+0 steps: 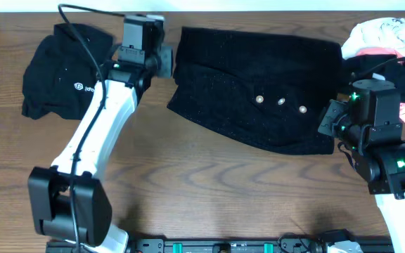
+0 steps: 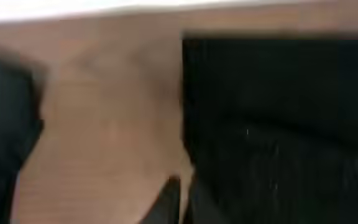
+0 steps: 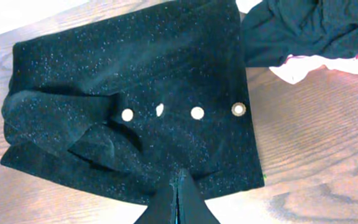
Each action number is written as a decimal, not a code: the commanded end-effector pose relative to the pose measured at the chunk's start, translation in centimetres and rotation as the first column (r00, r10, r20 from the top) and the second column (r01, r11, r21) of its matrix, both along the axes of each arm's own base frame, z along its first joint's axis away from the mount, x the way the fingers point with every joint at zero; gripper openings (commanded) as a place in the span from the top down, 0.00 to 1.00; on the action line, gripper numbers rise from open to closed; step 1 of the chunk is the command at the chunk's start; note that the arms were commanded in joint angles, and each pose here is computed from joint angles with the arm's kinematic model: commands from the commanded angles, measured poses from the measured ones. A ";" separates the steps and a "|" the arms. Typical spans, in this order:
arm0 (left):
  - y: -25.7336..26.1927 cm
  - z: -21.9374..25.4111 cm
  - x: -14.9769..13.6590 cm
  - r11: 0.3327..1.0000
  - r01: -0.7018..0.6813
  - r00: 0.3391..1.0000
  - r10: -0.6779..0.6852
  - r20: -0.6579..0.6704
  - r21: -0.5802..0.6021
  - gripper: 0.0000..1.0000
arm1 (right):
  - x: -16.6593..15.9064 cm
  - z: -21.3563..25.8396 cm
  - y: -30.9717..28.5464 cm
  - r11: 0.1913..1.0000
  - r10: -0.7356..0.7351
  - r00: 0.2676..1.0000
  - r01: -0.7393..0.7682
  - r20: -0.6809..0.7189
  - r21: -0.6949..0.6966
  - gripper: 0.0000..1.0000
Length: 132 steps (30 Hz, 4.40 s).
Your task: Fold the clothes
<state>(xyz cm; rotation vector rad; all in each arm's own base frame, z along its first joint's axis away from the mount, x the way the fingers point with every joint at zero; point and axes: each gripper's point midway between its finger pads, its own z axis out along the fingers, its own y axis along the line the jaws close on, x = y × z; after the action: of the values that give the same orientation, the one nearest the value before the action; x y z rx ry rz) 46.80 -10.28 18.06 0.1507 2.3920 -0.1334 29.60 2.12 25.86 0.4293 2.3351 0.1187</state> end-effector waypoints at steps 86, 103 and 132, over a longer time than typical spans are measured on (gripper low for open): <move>1.4 -14.2 -15.2 0.965 -0.261 0.902 0.229 -0.366 -0.039 0.94 | 9.4 -15.8 19.1 0.735 0.677 0.726 -0.660 -0.118 0.154 0.99; 1.8 -19.0 -16.4 0.973 -0.228 0.905 0.205 -0.372 -0.019 0.94 | 9.3 -19.9 19.6 0.687 0.687 0.682 -0.722 -0.250 -0.082 0.50; 1.8 -19.2 -16.6 0.973 -0.229 0.901 0.207 -0.381 -0.013 0.94 | 9.9 -23.6 24.6 0.885 0.323 0.911 -0.194 -0.256 0.424 0.27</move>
<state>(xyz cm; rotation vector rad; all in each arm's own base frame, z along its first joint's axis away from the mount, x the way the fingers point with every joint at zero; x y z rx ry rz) 30.89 -8.78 -0.12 -0.1972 2.7282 -0.1608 39.27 26.35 3.63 0.2253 2.6829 0.6992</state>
